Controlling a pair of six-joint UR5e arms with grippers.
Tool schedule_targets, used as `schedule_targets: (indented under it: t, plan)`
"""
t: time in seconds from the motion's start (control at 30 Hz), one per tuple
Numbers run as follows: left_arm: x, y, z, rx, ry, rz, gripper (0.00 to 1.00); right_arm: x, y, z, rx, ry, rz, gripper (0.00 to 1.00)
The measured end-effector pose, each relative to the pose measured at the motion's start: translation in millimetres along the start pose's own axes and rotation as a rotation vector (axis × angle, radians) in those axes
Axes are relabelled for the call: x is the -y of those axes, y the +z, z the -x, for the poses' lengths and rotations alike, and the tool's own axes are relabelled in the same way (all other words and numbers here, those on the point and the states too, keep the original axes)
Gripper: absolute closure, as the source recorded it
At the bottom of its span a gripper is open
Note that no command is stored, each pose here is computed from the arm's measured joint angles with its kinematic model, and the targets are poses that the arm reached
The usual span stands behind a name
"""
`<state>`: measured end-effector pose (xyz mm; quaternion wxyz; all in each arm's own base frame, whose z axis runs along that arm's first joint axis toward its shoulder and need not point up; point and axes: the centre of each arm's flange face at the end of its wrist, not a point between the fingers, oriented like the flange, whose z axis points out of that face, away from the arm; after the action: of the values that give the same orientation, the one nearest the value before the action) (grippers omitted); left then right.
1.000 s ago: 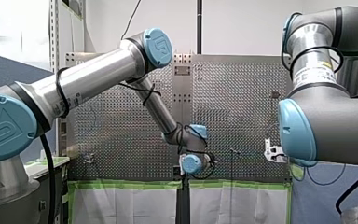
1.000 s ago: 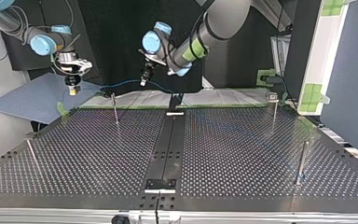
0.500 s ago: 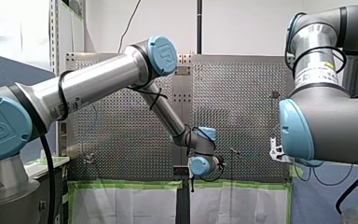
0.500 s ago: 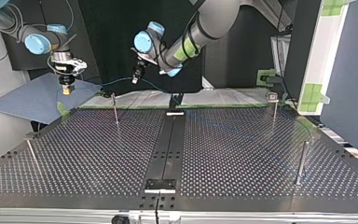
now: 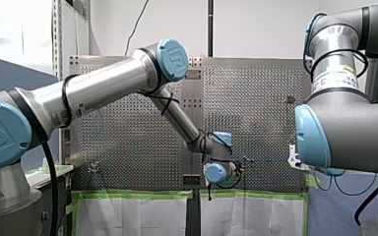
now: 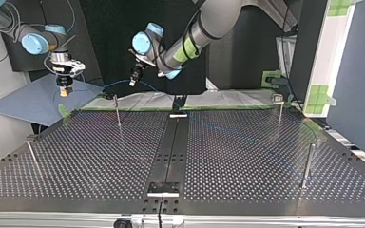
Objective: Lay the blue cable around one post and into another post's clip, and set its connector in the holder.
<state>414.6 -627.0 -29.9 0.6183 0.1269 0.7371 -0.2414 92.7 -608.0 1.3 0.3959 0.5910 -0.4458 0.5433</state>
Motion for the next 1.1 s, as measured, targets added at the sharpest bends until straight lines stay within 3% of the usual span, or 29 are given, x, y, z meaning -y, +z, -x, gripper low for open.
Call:
schedule_targets:
  t: [0.4, 0.73, 1.1]
  plan:
    - [1.3, 17, 1, -0.001, -0.009, 0.007, 0.98, 10.2, 4.0, -2, -0.016, 0.001, -0.038, 1.0]
    - [-6.1, 20, 3, -0.004, -0.013, 0.02, 0.98, 13.1, 9.6, 0, -0.027, 0.028, -0.08, 1.0]
    - [-14.8, 24, 5, -0.002, -0.017, 0.031, 0.98, 10.5, 13.6, 14, -0.008, 0.045, -0.095, 1.0]
